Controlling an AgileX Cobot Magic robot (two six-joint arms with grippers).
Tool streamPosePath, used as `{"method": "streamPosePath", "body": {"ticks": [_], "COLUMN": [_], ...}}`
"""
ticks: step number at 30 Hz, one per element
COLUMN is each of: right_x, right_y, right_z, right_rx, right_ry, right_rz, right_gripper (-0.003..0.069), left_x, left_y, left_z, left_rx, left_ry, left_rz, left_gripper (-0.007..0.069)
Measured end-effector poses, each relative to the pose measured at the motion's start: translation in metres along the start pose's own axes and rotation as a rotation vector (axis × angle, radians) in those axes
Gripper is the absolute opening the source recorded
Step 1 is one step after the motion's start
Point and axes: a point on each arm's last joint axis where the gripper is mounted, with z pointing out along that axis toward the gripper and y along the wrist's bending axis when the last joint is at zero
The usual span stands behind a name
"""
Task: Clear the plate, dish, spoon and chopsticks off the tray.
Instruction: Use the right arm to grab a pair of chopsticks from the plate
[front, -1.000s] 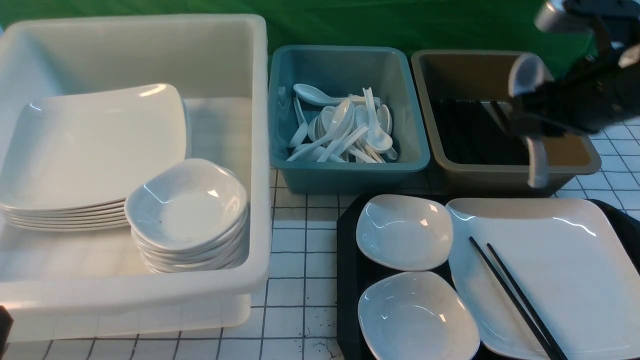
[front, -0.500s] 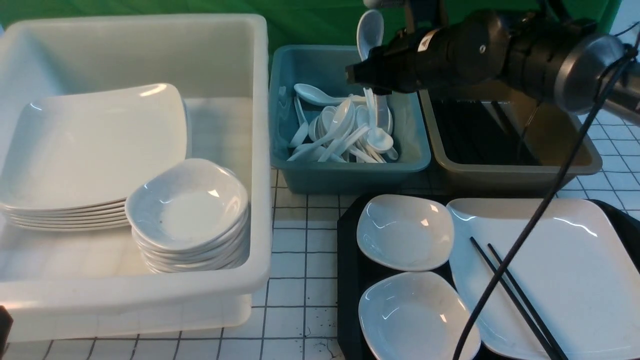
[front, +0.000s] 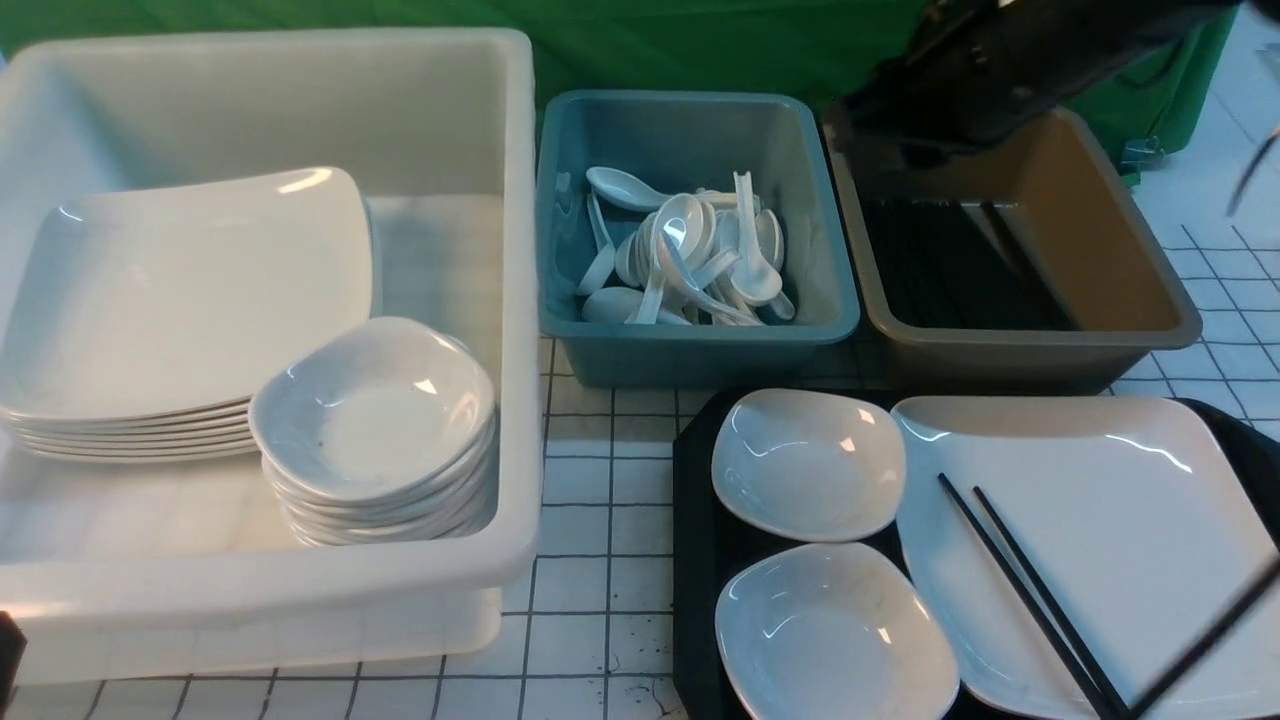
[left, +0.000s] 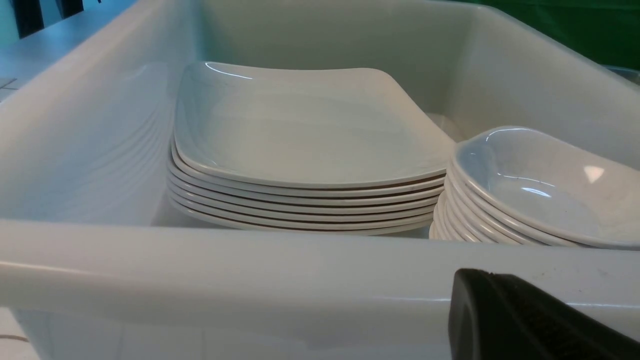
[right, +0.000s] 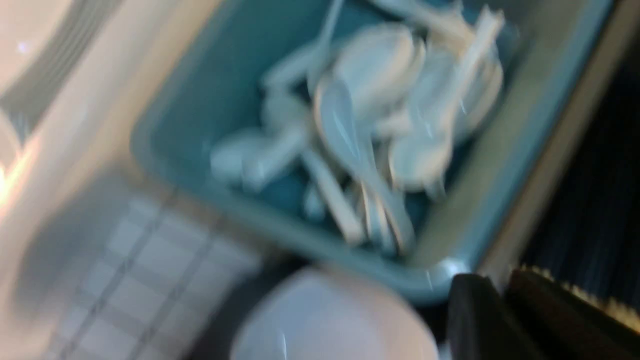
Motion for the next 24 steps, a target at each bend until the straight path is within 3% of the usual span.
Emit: {"method": "streamPosePath", "body": {"ticks": [3, 9, 11, 18, 20, 24], "right_x": [0.03, 0.106, 0.156, 0.219, 0.221, 0.222], "right_y": [-0.001, 0.006, 0.009, 0.01, 0.009, 0.005], "right_z": [-0.034, -0.041, -0.021, 0.025, 0.035, 0.058], "right_rx": [0.025, 0.041, 0.047, 0.052, 0.057, 0.065], "right_ry": [0.122, 0.29, 0.369, 0.51, 0.509, 0.497], "right_rz": [0.021, 0.111, 0.162, 0.194, 0.192, 0.19], "right_gripper": [0.001, 0.0025, 0.0095, 0.0416, 0.0456, 0.0466], "left_x": [0.0, 0.0, 0.0, 0.0, 0.0, 0.0], "left_y": [0.0, 0.0, 0.0, 0.0, 0.0, 0.0], "left_z": [0.0, 0.0, 0.0, 0.0, 0.0, 0.0], "left_rx": [0.0, 0.0, 0.0, 0.0, 0.0, 0.0], "left_ry": [0.0, 0.0, 0.0, 0.0, 0.0, 0.0], "left_rz": [0.0, 0.0, 0.0, 0.0, 0.0, 0.0], "left_gripper": [0.0021, 0.0021, 0.0021, 0.0021, 0.0021, 0.0021]}}
